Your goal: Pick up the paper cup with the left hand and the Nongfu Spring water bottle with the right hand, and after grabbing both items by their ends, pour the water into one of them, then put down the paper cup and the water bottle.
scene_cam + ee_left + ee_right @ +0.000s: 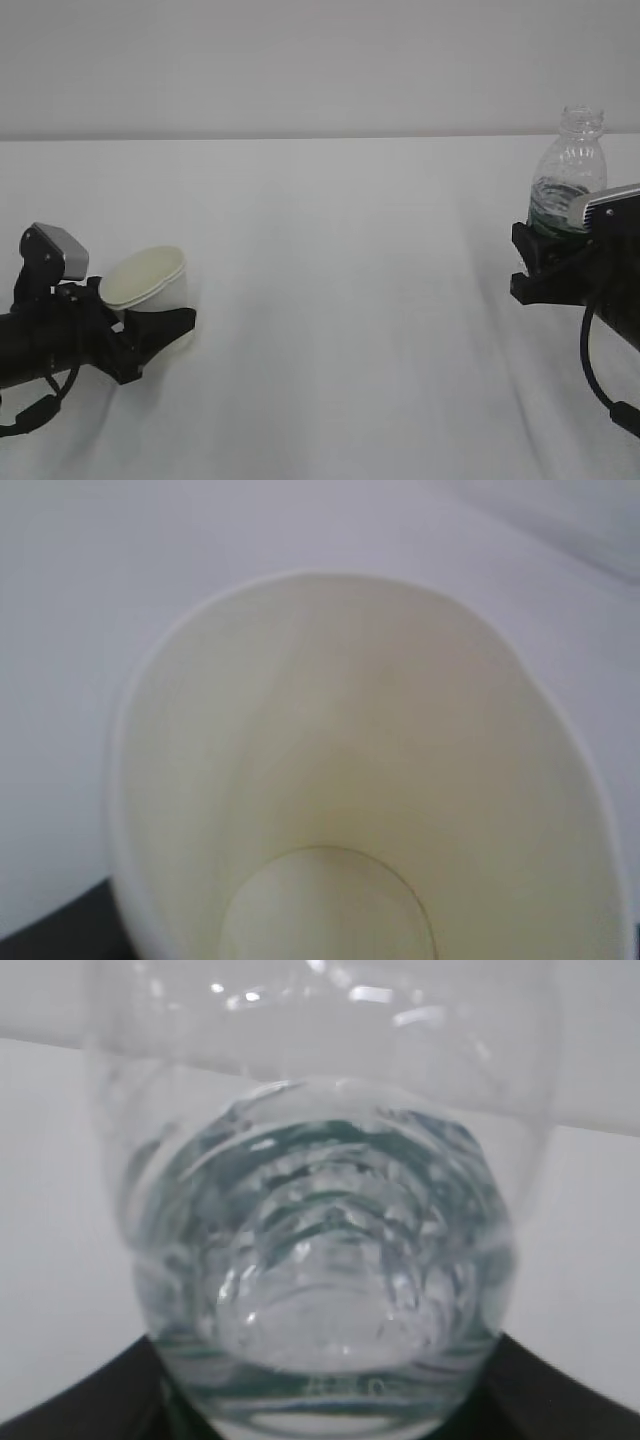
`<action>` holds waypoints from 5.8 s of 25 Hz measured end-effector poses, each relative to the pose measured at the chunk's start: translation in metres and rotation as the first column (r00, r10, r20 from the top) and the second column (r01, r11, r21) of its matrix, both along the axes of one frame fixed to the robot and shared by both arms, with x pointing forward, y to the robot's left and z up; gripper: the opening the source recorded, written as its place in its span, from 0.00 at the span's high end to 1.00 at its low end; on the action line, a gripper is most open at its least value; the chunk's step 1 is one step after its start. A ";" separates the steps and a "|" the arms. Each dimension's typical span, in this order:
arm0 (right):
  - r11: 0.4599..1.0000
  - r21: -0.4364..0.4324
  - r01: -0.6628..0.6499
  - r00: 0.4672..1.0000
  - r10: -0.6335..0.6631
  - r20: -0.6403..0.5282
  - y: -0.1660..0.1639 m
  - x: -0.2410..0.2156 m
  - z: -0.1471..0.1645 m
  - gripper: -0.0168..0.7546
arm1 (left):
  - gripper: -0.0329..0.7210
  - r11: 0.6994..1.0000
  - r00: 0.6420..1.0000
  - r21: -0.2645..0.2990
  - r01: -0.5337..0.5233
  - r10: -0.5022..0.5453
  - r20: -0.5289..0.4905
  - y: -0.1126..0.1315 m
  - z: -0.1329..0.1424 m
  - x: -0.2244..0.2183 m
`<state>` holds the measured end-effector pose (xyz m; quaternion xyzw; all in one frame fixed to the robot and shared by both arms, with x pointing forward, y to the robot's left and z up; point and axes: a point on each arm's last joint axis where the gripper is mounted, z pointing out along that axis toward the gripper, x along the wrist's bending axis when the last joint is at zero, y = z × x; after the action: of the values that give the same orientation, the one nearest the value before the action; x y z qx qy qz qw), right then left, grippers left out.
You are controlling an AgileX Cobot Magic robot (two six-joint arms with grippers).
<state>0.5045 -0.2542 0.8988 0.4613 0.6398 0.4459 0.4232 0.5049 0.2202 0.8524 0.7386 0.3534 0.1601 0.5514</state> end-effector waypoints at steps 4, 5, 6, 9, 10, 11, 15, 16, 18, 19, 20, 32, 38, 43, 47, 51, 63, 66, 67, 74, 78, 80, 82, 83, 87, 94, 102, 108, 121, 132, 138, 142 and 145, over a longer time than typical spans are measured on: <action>1.000 0.000 0.000 1.000 0.000 0.000 0.000 0.000 0.000 0.46 | 0.36 0.996 0.996 -0.007 0.087 -0.087 0.008 -0.022 0.004 -0.007; 1.000 0.000 0.000 1.000 0.000 0.000 0.000 0.000 0.000 0.46 | 0.36 0.994 0.994 -0.010 0.109 -0.109 0.010 -0.028 0.005 -0.008; 1.000 0.000 0.000 1.000 0.000 0.000 0.000 0.000 0.000 0.46 | 0.36 0.991 0.991 -0.014 0.136 -0.136 0.011 -0.035 0.005 -0.010; 1.000 0.000 0.000 1.000 0.000 0.000 0.000 0.000 0.000 0.46 | 0.36 0.979 0.979 -0.027 0.201 -0.200 0.026 -0.054 0.009 -0.011; 1.000 0.000 0.000 1.000 0.000 0.000 0.000 0.000 0.000 0.46 | 0.36 0.975 0.975 -0.030 0.220 -0.219 0.032 -0.060 0.010 -0.012; 1.000 0.000 0.000 1.000 0.000 0.000 0.000 0.000 0.000 0.46 | 0.36 0.971 0.971 -0.036 0.237 -0.235 0.037 -0.065 0.011 -0.011; 1.000 0.000 0.000 1.000 0.000 0.000 0.000 0.000 0.000 0.46 | 0.36 0.959 0.961 -0.071 0.274 -0.271 0.047 -0.079 0.017 -0.005; 1.000 0.000 0.000 1.000 0.000 0.000 0.000 0.000 0.000 0.46 | 0.36 0.955 0.958 -0.077 0.286 -0.282 0.051 -0.081 0.019 -0.004; 1.000 0.000 -0.002 1.000 0.002 0.000 0.000 0.000 0.000 0.46 | 0.36 0.946 0.949 -0.083 0.313 -0.310 0.056 -0.085 0.021 -0.002; 1.000 0.000 -0.002 1.000 0.002 0.000 0.000 0.000 0.000 0.46 | 0.36 0.942 0.945 -0.085 0.325 -0.321 0.061 -0.086 0.023 0.000; 1.000 0.000 -0.002 1.000 0.002 0.000 0.000 0.000 0.000 0.46 | 0.36 0.937 0.940 -0.087 0.339 -0.335 0.060 -0.088 0.023 0.000; 0.999 -0.027 -0.042 0.999 0.042 0.005 0.003 -0.001 0.000 0.46 | 0.36 0.853 0.858 -0.102 0.512 -0.503 0.107 -0.123 0.043 0.011; 0.999 -0.032 -0.043 0.999 0.043 0.005 0.003 -0.001 0.000 0.46 | 0.36 0.813 0.812 -0.043 0.581 -0.576 0.088 -0.151 0.043 -0.002; 0.998 -0.034 -0.055 0.998 0.056 0.008 0.004 -0.001 0.000 0.46 | 0.36 0.813 0.813 -0.043 0.580 -0.576 0.084 -0.154 0.043 -0.003; 0.996 -0.038 -0.076 0.997 0.077 0.020 0.005 -0.008 0.006 0.46 | 0.36 0.827 0.828 -0.049 0.560 -0.555 0.081 -0.153 0.043 -0.001; 0.996 -0.036 -0.077 0.996 0.079 0.049 0.003 -0.021 0.018 0.46 | 0.36 0.833 0.832 -0.042 0.552 -0.547 0.089 -0.155 0.045 0.003; 0.996 -0.039 -0.080 0.996 0.081 0.038 -0.002 -0.056 0.023 0.46 | 0.36 0.792 0.792 -0.049 0.609 -0.603 0.101 -0.177 0.040 -0.004; 0.996 -0.041 -0.077 0.997 0.077 0.004 -0.004 -0.064 0.017 0.46 | 0.36 0.781 0.780 -0.047 0.623 -0.615 0.111 -0.183 0.041 -0.006; 0.996 -0.041 -0.077 0.997 0.077 0.000 -0.004 -0.065 0.017 0.46 | 0.36 0.776 0.775 -0.046 0.629 -0.621 0.115 -0.185 0.042 -0.007; 0.996 -0.037 -0.076 0.997 0.077 0.028 -0.004 -0.067 0.022 0.46 | 0.36 0.771 0.770 -0.040 0.635 -0.629 0.110 -0.191 0.042 -0.011; 0.998 -0.026 -0.054 0.994 0.056 0.089 -0.006 -0.068 0.035 0.46 | 0.37 0.781 0.780 -0.038 0.624 -0.617 0.105 -0.190 0.041 -0.010; 0.999 -0.022 -0.049 0.992 0.051 0.116 -0.007 -0.069 0.040 0.46 | 0.37 0.785 0.784 -0.042 0.619 -0.612 0.105 -0.190 0.042 -0.010; 0.999 -0.019 -0.047 0.989 0.049 0.137 -0.007 -0.070 0.045 0.46 | 0.37 0.785 0.784 -0.042 0.618 -0.611 0.105 -0.190 0.042 -0.009; 0.999 -0.019 -0.047 0.989 0.049 0.142 -0.007 -0.070 0.046 0.46 | 0.37 0.785 0.784 -0.042 0.618 -0.611 0.105 -0.190 0.042 -0.009; 0.999 -0.014 -0.046 0.984 0.048 0.170 -0.007 -0.071 0.052 0.46 | 0.37 0.786 0.785 -0.042 0.617 -0.610 0.104 -0.190 0.042 -0.009; 1.000 -0.008 -0.028 0.986 0.029 0.166 -0.009 -0.070 0.054 0.46 | 0.37 0.786 0.785 -0.042 0.617 -0.610 0.104 -0.190 0.042 -0.009; 1.000 -0.008 -0.024 0.984 0.025 0.174 -0.007 -0.057 0.062 0.46 | 0.37 0.787 0.786 -0.042 0.616 -0.610 0.104 -0.191 0.042 -0.009; 0.999 -0.035 -0.038 0.995 0.041 0.093 -0.005 -0.048 0.061 0.46 | 0.37 0.787 0.786 -0.043 0.616 -0.609 0.105 -0.191 0.042 -0.009; 0.983 -0.157 -0.093 0.995 0.095 0.009 -0.001 -0.036 0.062 0.46 | 0.37 0.803 0.798 -0.012 0.596 -0.591 0.116 -0.200 0.045 0.006; 0.966 -0.233 -0.117 0.993 0.113 -0.028 -0.001 -0.035 0.060 0.46 | 0.38 0.802 0.798 -0.012 0.597 -0.592 0.117 -0.200 0.044 0.007; 0.954 -0.272 -0.130 0.992 0.123 -0.041 -0.001 -0.035 0.058 0.46 | 0.38 0.803 0.799 -0.013 0.596 -0.590 0.117 -0.200 0.044 0.007; 0.942 -0.306 -0.139 0.990 0.134 -0.038 -0.001 -0.035 0.058 0.46 | 0.38 0.804 0.799 -0.014 0.595 -0.589 0.119 -0.201 0.045 0.007; 0.933 -0.329 -0.145 0.989 0.141 -0.035 -0.001 -0.035 0.058 0.46 | 0.38 0.802 0.797 -0.015 0.597 -0.590 0.130 -0.204 0.047 0.010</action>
<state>0.4694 -0.2554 0.9572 0.3385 0.7396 0.3594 0.4574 0.5146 0.0163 0.8990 0.7857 0.0751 0.0133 0.6138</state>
